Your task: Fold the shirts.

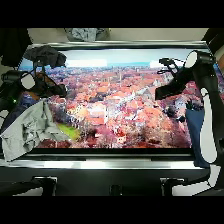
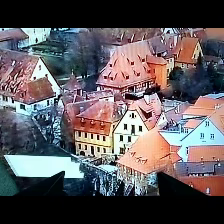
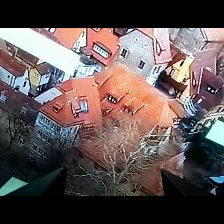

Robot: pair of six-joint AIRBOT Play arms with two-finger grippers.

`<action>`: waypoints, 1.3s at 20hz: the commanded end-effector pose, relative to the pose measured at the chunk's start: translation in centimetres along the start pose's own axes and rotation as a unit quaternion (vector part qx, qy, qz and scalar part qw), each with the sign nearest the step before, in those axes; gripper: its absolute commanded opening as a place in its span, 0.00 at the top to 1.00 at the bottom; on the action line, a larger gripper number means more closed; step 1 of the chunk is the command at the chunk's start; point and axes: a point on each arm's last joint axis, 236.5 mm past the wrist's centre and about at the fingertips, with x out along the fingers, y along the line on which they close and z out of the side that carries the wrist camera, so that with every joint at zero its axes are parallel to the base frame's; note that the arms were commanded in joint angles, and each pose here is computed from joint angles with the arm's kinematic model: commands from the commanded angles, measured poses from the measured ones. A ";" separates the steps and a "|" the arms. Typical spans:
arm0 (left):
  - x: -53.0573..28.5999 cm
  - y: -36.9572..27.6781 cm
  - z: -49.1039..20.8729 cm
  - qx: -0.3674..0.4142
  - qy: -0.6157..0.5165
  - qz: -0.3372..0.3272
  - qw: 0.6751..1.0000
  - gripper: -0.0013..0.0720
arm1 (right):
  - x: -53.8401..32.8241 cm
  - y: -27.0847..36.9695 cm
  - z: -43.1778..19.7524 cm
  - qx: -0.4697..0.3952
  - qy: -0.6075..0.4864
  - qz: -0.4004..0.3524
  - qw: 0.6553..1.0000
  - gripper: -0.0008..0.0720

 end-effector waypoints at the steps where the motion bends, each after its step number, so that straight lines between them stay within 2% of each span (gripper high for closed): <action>1: 0.0 0.0 0.0 0.000 0.000 0.000 1.000 0.03 | 0.0 0.0 0.0 0.000 0.000 0.000 1.000 0.04; 14: 0.0 0.0 0.0 0.000 0.000 0.000 1.000 0.03 | 0.0 0.0 0.0 0.000 0.000 0.000 1.000 0.04; 19: 0.0 -1.4 0.2 -0.021 -0.003 -0.029 0.999 0.03 | -0.1 -1.4 1.9 0.001 -0.039 -0.029 0.999 0.04; 26: -1.7 -2.4 4.7 -0.035 -0.087 -0.059 0.994 0.02 | -0.6 -2.8 4.6 -0.016 -0.098 -0.062 0.993 0.04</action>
